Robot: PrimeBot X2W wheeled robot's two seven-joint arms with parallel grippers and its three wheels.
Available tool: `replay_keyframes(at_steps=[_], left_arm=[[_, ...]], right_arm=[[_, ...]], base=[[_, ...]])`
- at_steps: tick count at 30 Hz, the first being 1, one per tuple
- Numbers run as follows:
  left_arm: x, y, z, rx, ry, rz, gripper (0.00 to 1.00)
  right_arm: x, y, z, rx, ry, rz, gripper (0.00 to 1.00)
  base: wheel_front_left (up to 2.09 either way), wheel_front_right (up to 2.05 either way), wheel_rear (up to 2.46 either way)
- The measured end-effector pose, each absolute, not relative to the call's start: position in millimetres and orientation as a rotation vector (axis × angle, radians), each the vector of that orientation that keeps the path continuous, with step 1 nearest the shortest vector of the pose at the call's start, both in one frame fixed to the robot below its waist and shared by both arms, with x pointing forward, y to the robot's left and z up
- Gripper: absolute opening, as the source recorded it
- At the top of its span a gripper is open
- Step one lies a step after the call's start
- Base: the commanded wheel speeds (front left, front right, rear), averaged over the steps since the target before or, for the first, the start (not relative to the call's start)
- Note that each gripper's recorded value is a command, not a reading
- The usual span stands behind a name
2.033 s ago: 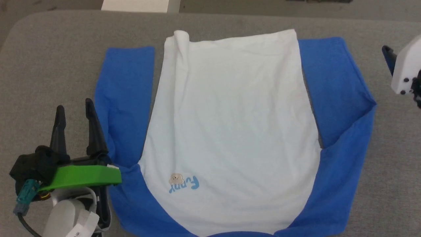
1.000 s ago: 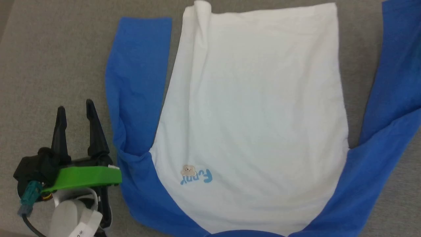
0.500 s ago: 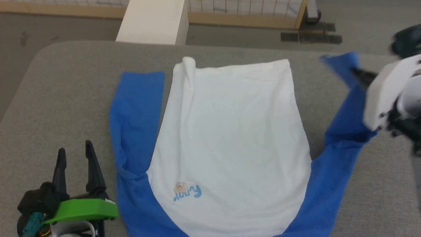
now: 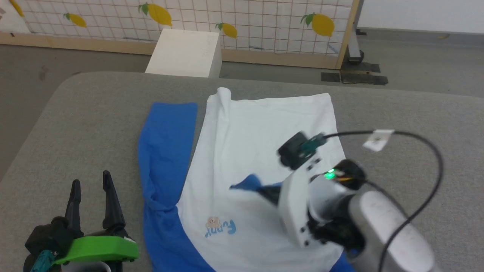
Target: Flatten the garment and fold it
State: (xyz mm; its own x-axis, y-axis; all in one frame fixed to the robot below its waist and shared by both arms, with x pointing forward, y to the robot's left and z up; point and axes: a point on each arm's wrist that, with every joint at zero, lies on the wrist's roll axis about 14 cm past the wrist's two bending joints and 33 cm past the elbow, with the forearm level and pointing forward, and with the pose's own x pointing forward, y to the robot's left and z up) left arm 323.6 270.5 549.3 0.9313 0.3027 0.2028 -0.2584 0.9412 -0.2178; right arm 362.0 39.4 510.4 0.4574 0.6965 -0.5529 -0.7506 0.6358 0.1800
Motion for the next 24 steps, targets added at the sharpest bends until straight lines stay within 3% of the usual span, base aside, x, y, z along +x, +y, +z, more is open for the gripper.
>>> replay_keyframes(at_steps=[6,14,15,16,20,24], left_arm=[[318.9,276.7,539.4,-0.196,-0.207,0.315,1.00],[322.8,276.7,523.3,-0.199,-0.155,0.324,1.00],[323.4,276.6,521.4,-0.200,-0.149,0.325,1.00],[323.8,276.7,519.8,-0.201,-0.144,0.326,1.00],[327.0,275.4,515.6,-0.202,-0.130,0.325,1.00],[331.0,271.6,515.3,-0.206,-0.131,0.310,1.00]], right_arm=[[335.9,83.2,471.3,-0.082,0.697,0.987,0.00],[319.9,84.4,411.7,-0.117,0.816,0.997,0.00],[318.0,86.8,410.8,-0.093,0.819,1.005,0.87],[317.5,89.1,412.2,-0.066,0.817,1.011,1.00],[339.2,95.6,442.7,0.095,0.718,0.994,1.00],[389.7,81.9,498.3,0.238,0.515,0.902,1.00]], base=[[0.00,0.00,0.00],[0.00,0.00,0.00],[0.00,0.00,0.00],[0.00,0.00,0.00],[0.00,0.00,0.00],[0.00,0.00,0.00]])
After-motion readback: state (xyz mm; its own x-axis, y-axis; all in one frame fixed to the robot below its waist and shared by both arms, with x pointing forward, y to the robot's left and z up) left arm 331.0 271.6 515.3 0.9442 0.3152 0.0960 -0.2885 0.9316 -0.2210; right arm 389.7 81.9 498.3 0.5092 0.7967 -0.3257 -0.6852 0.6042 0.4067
